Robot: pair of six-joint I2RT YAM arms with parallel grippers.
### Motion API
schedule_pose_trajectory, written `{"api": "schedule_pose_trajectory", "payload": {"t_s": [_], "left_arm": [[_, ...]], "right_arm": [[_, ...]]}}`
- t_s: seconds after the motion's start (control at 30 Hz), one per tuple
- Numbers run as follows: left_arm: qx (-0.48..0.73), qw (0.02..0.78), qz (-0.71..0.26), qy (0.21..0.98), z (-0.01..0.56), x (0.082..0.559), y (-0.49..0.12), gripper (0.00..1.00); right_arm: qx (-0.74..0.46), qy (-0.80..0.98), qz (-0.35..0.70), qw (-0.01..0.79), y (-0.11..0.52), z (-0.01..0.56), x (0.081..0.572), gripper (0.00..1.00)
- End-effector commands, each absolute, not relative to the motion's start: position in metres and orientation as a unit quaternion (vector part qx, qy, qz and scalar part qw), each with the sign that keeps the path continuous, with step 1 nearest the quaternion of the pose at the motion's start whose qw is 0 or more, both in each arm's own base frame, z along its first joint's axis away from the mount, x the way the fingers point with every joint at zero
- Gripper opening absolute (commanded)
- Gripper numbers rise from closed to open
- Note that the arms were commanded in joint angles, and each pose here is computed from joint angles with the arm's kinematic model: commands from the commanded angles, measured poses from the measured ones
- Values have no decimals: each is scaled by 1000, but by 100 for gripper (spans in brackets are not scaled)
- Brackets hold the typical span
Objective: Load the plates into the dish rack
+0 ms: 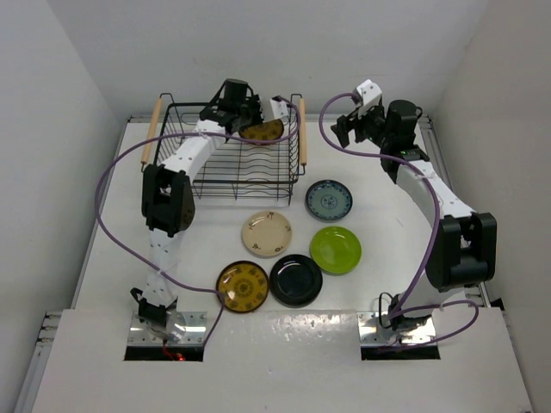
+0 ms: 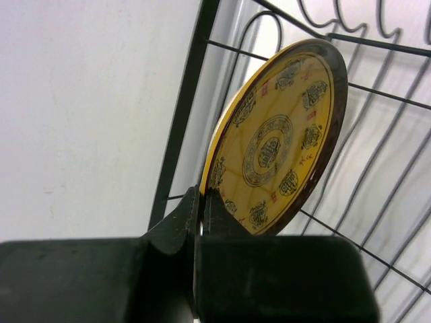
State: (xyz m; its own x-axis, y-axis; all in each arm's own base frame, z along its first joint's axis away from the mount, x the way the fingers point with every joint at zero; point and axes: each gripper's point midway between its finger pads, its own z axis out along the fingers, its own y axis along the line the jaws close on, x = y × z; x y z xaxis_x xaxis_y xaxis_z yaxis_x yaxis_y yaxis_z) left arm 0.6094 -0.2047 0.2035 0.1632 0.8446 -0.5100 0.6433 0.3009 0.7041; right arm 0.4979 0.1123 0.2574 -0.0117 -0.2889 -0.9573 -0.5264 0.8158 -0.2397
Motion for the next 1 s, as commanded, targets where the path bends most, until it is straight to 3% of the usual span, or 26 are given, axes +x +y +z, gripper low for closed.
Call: {"api": "schedule_pose_trajectory", "payload": {"t_s": [0.0,0.17,0.5,0.6,0.67,0.7,0.8,0.97], "left_arm": [[555,546,144,610,248,617,-206,0],[547,559,163,601,257,621,-207,0],[577,511,126,625,195,599,-207,0],[570,489,128,648,175,594,-198,1],[553,492,130,660,179,594,-199,13],[550,491,136,662,182,595,-197,29],[536,500,137,666,201,595,-196,53],[521,501,103,683,210,585,-201,69]], "right_arm": [[-296,671,90,674,114,293,505,85],[-297,670,92,674,115,293,503,85],[-292,673,86,674,110,292,498,85],[-277,684,103,667,110,294,503,91],[-249,736,141,613,103,264,504,92],[-238,736,169,610,108,277,511,95],[-165,792,232,540,98,246,508,100],[-129,818,233,509,93,200,490,100]]}}
